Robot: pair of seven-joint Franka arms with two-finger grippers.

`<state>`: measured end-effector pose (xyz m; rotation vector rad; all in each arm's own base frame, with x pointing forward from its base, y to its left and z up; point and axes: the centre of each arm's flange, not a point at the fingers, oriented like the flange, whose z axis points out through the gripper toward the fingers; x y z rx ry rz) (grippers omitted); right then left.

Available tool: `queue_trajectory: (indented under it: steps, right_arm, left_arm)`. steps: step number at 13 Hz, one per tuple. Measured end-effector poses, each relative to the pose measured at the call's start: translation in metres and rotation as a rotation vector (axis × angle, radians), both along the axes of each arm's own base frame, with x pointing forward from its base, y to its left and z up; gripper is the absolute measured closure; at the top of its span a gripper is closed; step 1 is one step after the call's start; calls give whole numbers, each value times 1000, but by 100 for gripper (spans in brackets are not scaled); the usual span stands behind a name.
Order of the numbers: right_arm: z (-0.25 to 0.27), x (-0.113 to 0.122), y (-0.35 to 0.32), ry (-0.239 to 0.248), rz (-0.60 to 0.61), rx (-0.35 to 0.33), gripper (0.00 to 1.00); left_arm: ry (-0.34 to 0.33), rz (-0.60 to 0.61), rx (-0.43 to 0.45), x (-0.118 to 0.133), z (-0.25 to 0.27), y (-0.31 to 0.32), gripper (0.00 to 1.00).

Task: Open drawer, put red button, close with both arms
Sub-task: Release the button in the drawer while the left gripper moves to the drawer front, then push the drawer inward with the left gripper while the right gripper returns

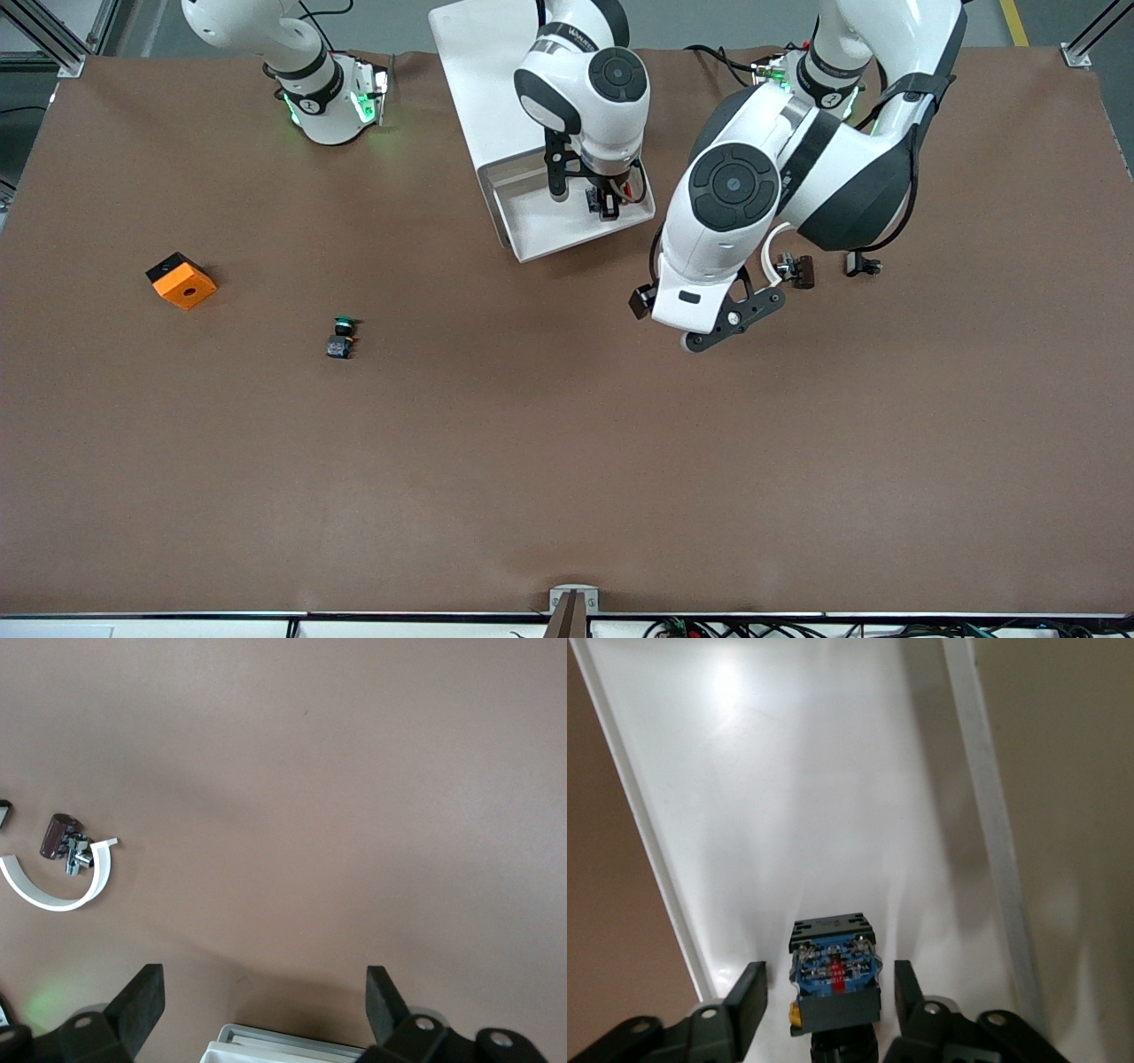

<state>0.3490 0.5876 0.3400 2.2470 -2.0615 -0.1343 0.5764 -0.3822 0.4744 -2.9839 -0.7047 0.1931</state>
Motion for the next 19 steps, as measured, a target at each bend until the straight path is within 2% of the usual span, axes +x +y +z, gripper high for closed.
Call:
queue_trajectory:
  steps: [2, 3, 6, 10, 14, 17, 19]
  right_arm:
    - [7, 6, 1, -26, 5, 5, 8]
    - [13, 11, 1, -36, 9, 13, 0]
    - [38, 40, -13, -30, 74, 8, 0]
    - [69, 89, -46, -15, 242, 23, 0]
    - [75, 132, -92, 22, 473, 34, 0]
    - [98, 187, -173, 71, 723, 70, 0]
    - [113, 223, -234, 65, 863, 106, 0]
  left_arm:
    - [0, -30, -4, 1, 0, 1, 0]
    - [0, -39, -5, 1, 0, 2, 0]
    - [1, -61, -9, 4, 0, 6, 0]
    - [-3, -91, -17, 8, 0, 10, 0]
    - [-28, -94, -36, 12, -4, 8, 0]
    - [-52, -97, -53, 15, -12, 3, 0]
    - [-69, -101, -68, 18, -20, -3, 0]
